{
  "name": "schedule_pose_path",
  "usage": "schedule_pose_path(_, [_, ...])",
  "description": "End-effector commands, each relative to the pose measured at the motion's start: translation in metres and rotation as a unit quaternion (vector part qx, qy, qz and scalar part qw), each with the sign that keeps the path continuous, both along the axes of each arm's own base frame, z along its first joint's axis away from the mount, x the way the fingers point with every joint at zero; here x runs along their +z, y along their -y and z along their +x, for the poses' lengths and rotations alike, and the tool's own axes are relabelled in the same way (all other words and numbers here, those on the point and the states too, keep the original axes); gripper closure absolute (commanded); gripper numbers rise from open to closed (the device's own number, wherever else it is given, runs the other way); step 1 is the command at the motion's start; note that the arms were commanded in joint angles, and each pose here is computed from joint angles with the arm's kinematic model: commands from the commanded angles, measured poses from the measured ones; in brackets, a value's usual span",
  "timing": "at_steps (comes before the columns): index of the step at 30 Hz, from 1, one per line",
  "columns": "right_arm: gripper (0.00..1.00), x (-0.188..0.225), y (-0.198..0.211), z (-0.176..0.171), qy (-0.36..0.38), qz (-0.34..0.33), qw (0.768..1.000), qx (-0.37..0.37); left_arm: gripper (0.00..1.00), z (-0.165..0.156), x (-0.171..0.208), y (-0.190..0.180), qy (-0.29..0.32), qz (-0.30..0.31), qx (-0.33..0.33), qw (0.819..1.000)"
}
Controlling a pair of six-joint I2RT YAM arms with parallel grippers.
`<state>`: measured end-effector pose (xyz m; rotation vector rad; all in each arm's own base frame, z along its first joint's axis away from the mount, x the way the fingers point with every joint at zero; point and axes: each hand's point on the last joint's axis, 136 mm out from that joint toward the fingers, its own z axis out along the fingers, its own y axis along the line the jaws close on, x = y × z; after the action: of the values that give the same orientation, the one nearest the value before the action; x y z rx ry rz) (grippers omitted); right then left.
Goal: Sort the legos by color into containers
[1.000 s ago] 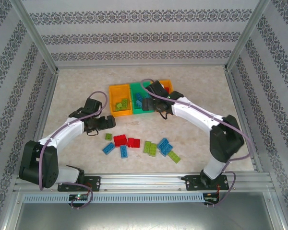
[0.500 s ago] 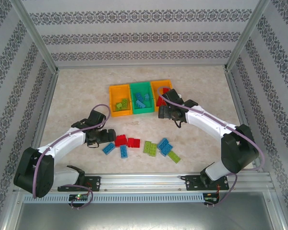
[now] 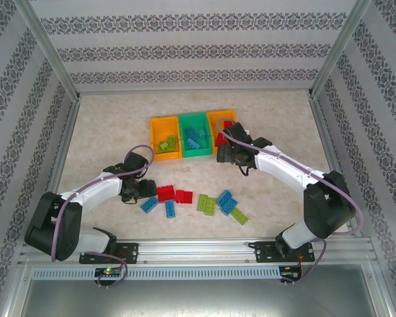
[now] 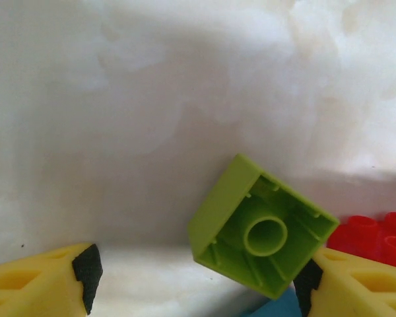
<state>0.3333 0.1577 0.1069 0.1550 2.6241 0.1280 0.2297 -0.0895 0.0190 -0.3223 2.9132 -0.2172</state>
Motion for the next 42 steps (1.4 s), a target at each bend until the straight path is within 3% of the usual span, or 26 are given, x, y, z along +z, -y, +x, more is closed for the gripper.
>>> schedule_pose_path(1, [0.11, -0.002, 0.006, -0.013, -0.006, -0.003, 1.0, -0.004, 0.23, 0.017, 0.004, 0.008, 0.025, -0.004, -0.011, 1.0])
schedule_pose_path(8, [0.11, -0.023, 0.005, -0.054, -0.034, -0.066, 0.996, 0.056, 0.27, 0.031, 0.005, 0.015, 0.031, -0.008, -0.02, 0.999])
schedule_pose_path(13, [0.13, -0.04, 0.01, -0.081, -0.072, -0.036, 0.996, 0.03, 0.35, 0.033, 0.002, 0.015, 0.027, -0.005, -0.02, 0.999])
schedule_pose_path(28, [0.14, -0.052, 0.002, -0.086, -0.081, -0.002, 0.997, 0.007, 0.59, 0.045, 0.005, 0.02, 0.035, -0.008, -0.021, 0.999])
schedule_pose_path(33, [0.13, -0.054, 0.001, -0.086, -0.084, -0.002, 0.996, 0.006, 0.43, 0.045, 0.004, 0.016, 0.029, 0.003, -0.013, 0.999])
schedule_pose_path(42, [0.13, -0.053, 0.003, -0.085, -0.08, -0.002, 0.997, 0.002, 0.28, 0.04, 0.008, -0.001, 0.02, 0.049, -0.004, 0.999])
